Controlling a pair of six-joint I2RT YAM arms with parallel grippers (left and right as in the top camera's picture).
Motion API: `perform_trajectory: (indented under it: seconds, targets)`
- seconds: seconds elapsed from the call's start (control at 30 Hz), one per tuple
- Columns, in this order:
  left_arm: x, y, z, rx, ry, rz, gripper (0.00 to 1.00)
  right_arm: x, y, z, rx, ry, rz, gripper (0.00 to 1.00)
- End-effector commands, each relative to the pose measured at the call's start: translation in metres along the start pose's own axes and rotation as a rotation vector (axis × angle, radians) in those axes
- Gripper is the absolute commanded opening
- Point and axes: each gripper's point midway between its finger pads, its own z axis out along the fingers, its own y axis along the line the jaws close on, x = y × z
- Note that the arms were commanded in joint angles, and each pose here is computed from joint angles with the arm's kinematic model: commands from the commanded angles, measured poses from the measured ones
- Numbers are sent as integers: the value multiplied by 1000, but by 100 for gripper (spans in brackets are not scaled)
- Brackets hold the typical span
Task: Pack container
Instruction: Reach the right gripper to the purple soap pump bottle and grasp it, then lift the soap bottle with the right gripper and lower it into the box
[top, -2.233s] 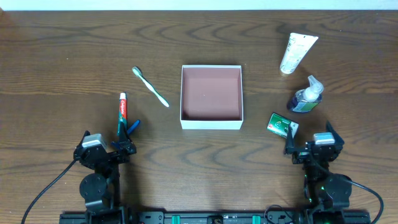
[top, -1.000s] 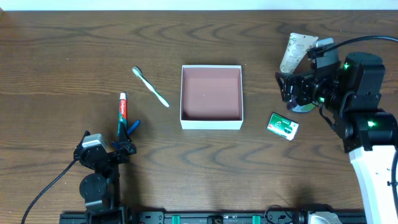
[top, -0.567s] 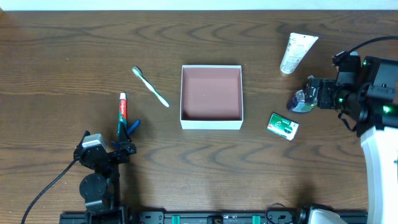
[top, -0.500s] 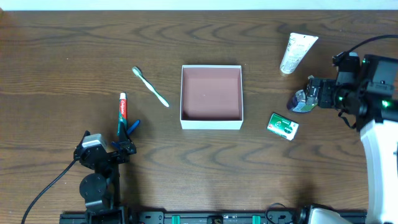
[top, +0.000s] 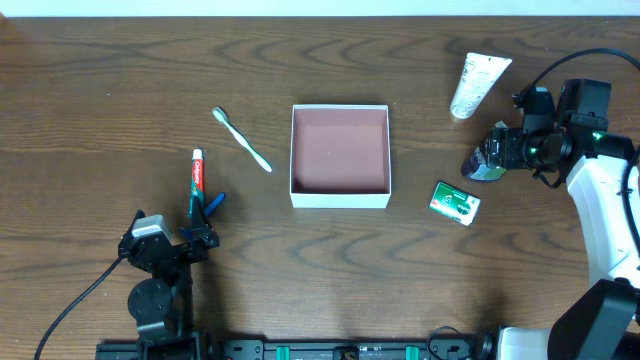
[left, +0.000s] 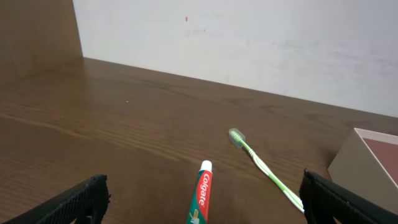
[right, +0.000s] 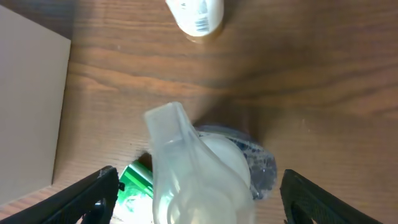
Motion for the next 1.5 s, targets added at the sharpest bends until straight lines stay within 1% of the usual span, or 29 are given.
perform_trajectory:
  seconds: [0.0,0.03,0.17,0.33,0.63,0.77,0.97,1.2,1.47]
  targets:
    - [15,2,0,-2,48,12,98,-7,1,-3,-15,-21,-67,78]
    - [15,2,0,-2,48,12,98,-7,1,-3,-15,-21,-71,75]
    - [15,2,0,-2,48,12,98,-7,1,-3,-16,-20,-70,59]
    - [15,2,0,-2,48,12,98,-9,1,-3,-13,-29,-73,51]
    - [15,2,0,-2,48,12,98,-13,0,-3,-9,-45,-77,21]
    - [15,2,0,-2,48,12,98,-14,0,-3,-9,-49,-78,11]
    - [15,2,0,-1,48,12,98,-19,8,-4,-55,-74,-84,5]
    - [15,2,0,-1,47,12,98,-30,35,-12,-139,-101,-113,3]
    - [15,2,0,-2,48,12,98,-66,79,-41,-160,-152,-162,1]
